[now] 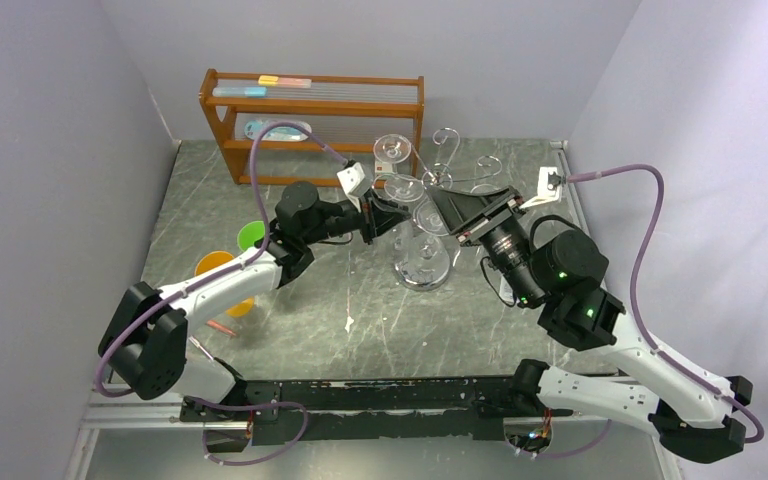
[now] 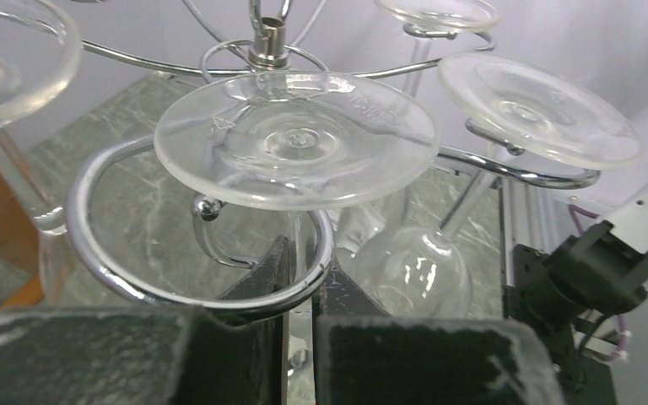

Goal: Place the wine glass upside down on the wine glass rack

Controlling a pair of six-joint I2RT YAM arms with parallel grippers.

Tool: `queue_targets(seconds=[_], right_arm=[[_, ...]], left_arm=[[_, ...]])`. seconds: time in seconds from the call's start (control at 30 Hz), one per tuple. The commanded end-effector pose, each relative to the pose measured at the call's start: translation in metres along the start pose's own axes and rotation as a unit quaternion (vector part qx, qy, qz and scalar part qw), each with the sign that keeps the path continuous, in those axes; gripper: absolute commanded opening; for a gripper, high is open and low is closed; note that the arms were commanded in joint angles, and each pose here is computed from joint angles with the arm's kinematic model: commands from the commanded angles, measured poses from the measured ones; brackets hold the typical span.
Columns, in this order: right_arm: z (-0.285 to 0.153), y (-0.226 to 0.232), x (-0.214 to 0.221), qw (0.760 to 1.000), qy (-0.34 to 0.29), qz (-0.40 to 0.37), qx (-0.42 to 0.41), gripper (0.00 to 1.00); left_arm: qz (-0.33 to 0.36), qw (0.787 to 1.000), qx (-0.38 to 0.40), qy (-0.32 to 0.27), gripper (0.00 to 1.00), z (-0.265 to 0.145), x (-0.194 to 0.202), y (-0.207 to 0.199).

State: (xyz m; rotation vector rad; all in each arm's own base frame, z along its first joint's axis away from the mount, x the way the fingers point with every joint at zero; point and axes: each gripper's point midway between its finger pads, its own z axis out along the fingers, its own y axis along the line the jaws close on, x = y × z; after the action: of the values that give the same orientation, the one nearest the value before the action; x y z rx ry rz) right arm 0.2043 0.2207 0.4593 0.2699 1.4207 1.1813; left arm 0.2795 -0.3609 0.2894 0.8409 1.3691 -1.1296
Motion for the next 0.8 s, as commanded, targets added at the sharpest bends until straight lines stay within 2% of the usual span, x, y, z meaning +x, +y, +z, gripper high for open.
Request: queue_targets(seconds=[0.0,0.3,0.77], right_arm=[[0.000,0.006,-0.006,1.000,-0.015,0.007,-0.018,0.34],[0.003,0.006,0.001,1.000,-0.001,0.004,-0.015,0.32],[0.002,0.004,0.003,1.000,0.001,0.007,-0.014,0.32]], left_arm=[[0.076,0.994,-0.035,-0.069,0.05,0.000,-0.036,0.010],[0.128,0.983,-0.084,-0.099,0.05,-0.007,-0.043,0.018],[0.127,0.966,-0.159,-0.160,0.05,-0.030,-0.057,0.026]])
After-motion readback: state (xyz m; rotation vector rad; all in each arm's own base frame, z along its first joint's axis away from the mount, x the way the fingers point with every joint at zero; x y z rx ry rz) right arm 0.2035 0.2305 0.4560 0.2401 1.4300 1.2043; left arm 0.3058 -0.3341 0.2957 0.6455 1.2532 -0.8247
